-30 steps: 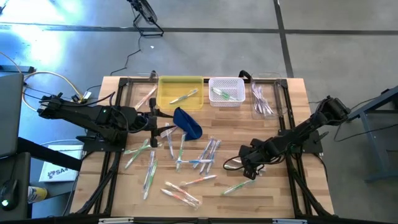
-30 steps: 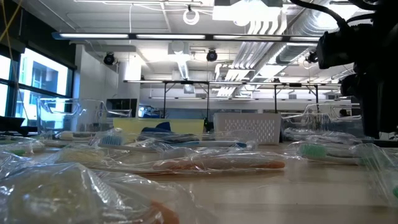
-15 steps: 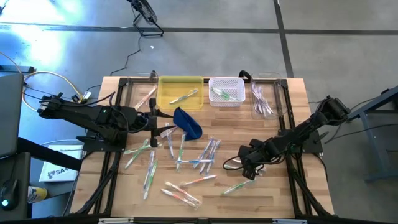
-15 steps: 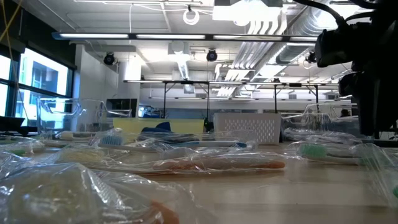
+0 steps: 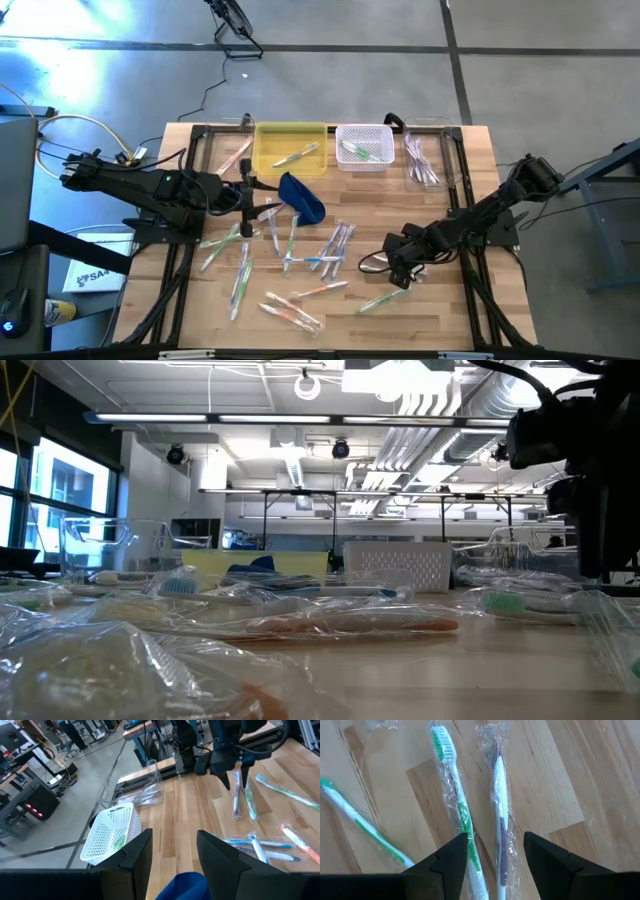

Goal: Pick & Place Toothbrushes
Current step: Put the violet toothbrush into the right transparent bin

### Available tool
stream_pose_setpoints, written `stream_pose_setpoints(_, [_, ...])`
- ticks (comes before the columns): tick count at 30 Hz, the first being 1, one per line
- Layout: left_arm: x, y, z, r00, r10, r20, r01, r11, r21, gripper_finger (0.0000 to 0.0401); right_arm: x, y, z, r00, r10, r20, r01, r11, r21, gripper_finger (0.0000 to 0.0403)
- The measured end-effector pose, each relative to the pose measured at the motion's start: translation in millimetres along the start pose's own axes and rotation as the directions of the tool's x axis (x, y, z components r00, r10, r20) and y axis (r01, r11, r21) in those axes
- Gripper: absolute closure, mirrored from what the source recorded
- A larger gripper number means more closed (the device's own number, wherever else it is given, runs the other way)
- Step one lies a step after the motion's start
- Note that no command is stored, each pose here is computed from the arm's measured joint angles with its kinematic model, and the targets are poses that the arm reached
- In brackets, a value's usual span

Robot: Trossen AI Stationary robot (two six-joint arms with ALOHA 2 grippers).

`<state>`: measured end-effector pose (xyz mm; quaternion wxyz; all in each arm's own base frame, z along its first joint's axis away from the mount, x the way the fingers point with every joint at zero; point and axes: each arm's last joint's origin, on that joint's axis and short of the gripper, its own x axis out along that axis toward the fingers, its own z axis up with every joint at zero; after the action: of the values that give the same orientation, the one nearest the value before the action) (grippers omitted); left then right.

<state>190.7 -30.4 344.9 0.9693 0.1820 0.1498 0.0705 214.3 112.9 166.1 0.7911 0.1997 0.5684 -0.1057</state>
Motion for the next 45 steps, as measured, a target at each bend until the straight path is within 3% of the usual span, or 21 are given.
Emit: stream_pose_setpoints(45, [0.0, 0.0, -0.1, 1.000, 0.000, -0.001, 0.000, 1.000, 0.001, 0.0252, -0.1, -2.8, -0.1, 0.998, -0.051, 0.028, 0.051, 0.999, -0.012, 0.0215])
